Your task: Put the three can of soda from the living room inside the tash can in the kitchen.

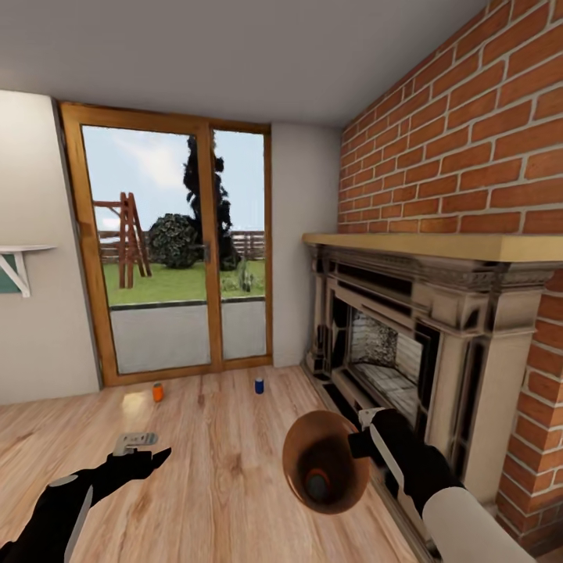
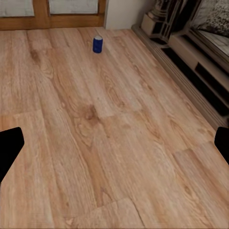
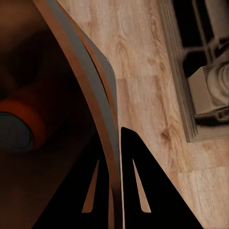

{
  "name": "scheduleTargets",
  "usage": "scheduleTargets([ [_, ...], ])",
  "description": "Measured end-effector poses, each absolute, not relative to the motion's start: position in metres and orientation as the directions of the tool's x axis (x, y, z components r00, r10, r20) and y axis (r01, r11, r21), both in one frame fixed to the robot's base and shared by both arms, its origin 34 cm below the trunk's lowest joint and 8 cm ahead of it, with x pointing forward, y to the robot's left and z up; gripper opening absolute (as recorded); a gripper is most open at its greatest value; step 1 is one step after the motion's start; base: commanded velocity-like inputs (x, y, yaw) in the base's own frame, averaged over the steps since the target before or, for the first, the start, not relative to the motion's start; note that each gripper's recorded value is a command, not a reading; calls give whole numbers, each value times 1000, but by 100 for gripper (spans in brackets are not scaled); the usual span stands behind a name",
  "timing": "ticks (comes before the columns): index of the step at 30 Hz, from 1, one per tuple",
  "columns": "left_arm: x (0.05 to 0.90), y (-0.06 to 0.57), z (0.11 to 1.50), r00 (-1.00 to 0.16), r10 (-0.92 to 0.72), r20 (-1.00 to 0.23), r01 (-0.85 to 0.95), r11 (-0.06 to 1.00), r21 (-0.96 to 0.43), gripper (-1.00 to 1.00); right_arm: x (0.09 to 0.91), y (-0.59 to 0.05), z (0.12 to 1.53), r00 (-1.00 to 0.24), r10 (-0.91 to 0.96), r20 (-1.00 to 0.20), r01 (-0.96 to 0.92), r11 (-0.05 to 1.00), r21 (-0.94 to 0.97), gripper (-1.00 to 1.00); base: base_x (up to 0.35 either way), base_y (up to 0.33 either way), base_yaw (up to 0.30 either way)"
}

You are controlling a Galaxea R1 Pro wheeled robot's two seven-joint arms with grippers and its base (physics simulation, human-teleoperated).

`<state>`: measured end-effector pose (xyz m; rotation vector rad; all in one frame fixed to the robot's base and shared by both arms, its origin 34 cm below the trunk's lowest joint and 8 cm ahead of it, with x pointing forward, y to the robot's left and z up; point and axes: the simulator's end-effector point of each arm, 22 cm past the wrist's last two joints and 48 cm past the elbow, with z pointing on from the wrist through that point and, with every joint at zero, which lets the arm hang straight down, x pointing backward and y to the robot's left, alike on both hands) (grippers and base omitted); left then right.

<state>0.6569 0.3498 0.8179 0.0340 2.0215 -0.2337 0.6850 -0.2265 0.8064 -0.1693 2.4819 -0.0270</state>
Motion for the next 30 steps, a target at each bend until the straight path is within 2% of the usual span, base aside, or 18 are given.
scheduleTargets([
  [30, 652, 345, 790, -472, -85, -878, 126, 979, -162, 100, 684, -224, 806, -785, -137, -604, -120, 990, -68, -100, 325, 23, 0],
])
